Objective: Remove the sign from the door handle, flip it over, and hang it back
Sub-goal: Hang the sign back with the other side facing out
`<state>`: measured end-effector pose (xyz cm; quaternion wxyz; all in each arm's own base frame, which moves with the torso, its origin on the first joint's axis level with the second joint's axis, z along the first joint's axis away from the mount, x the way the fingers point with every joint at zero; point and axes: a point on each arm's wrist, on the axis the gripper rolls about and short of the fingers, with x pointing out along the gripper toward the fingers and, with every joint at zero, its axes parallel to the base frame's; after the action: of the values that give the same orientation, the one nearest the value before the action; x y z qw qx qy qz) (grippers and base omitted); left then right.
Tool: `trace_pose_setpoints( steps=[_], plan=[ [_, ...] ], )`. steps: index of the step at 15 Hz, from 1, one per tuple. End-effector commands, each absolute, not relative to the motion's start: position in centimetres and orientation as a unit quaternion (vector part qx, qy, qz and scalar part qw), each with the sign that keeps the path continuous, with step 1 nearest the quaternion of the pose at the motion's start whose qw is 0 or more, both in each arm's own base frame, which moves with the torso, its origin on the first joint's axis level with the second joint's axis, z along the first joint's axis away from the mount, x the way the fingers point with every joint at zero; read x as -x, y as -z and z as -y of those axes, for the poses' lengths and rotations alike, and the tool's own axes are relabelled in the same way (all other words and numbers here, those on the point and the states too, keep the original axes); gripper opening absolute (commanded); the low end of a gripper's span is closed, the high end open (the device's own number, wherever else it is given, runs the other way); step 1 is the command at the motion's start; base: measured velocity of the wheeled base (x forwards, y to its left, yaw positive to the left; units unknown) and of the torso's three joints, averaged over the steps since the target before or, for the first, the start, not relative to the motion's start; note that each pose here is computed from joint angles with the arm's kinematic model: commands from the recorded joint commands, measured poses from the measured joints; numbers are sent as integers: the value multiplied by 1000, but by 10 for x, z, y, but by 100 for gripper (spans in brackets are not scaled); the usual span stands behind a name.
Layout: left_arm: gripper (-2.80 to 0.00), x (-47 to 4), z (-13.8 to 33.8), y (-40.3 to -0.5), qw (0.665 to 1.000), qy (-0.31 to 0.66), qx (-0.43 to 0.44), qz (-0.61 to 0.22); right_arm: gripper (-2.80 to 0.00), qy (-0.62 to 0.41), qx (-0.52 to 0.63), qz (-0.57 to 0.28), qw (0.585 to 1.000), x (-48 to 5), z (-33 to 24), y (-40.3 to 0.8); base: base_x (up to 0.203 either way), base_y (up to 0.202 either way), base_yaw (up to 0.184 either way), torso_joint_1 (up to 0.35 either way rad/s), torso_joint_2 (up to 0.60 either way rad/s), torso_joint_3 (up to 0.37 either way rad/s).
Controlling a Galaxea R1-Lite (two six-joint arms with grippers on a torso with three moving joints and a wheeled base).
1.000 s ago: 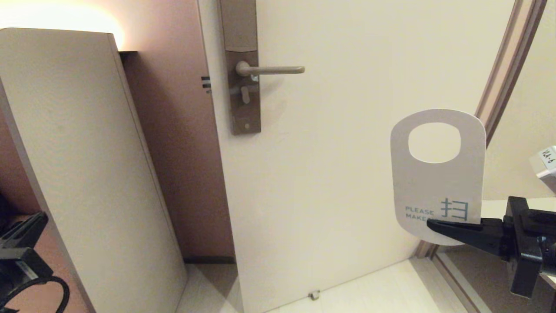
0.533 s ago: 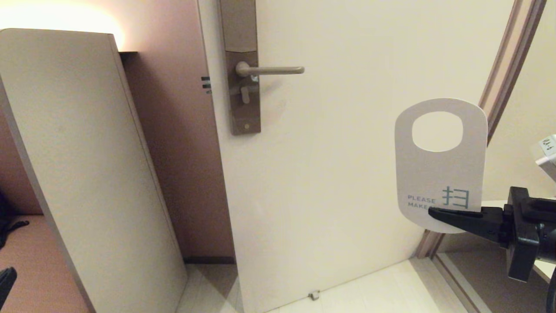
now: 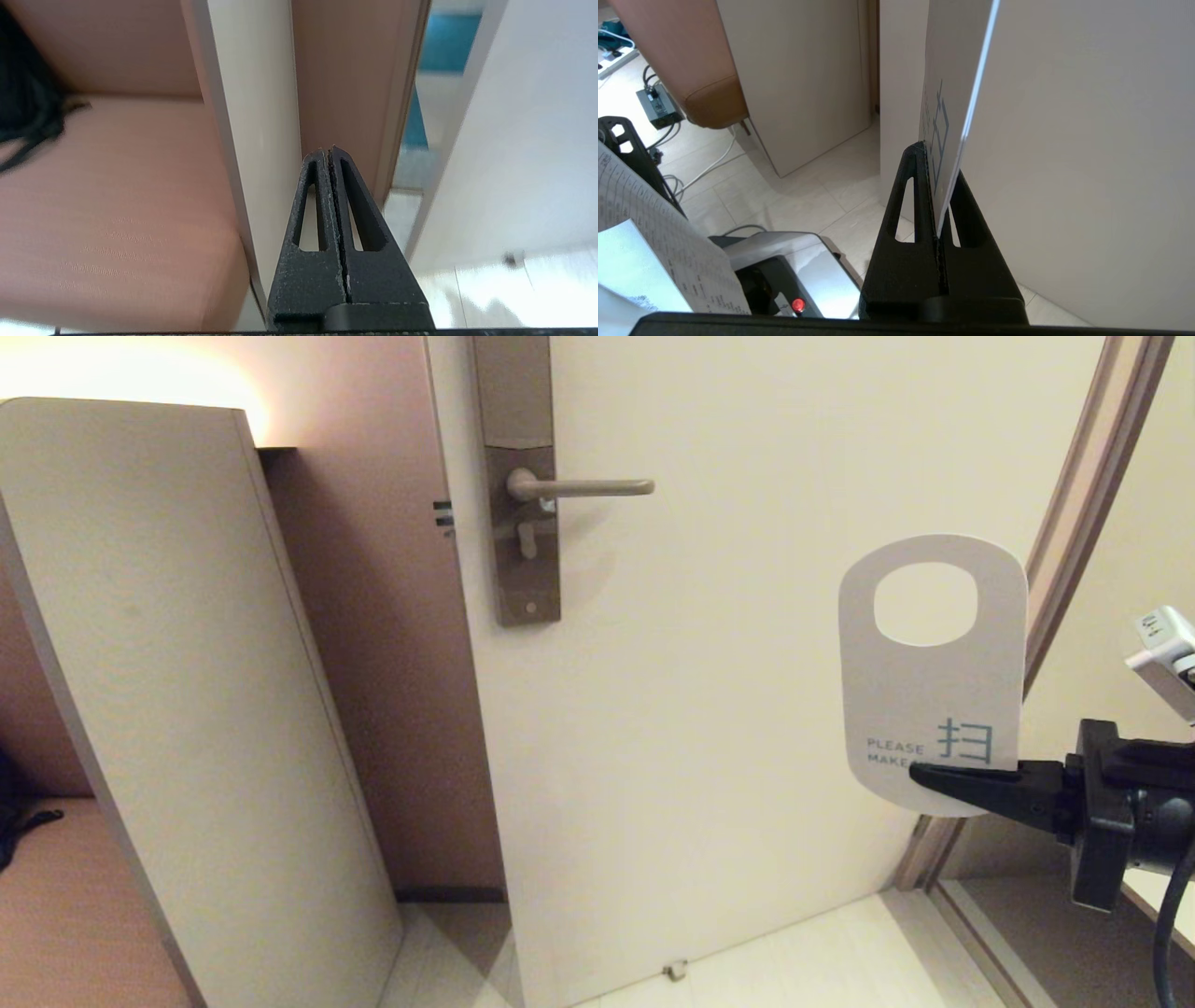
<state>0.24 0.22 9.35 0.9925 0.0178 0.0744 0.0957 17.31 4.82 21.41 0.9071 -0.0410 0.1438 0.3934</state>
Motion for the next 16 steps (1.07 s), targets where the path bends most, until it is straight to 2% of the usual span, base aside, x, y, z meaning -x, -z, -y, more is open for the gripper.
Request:
trace_pose_setpoints(
  steps=[1,7,16],
  plan=[
    [-280,-2,-2,-91,992,-94,-18,-82,-280,-395,41,-144,906,-182,-50,-217,0,0,0,0,0,0],
    [-280,-1,0,-89,994,-55,-23,-92,-280,-388,40,-141,910,-182,-47,-218,0,0,0,0,0,0],
    [-280,-1,0,-89,995,-51,-4,-91,-280,-383,44,-123,914,-182,-46,-228,0,0,0,0,0,0]
  ],
)
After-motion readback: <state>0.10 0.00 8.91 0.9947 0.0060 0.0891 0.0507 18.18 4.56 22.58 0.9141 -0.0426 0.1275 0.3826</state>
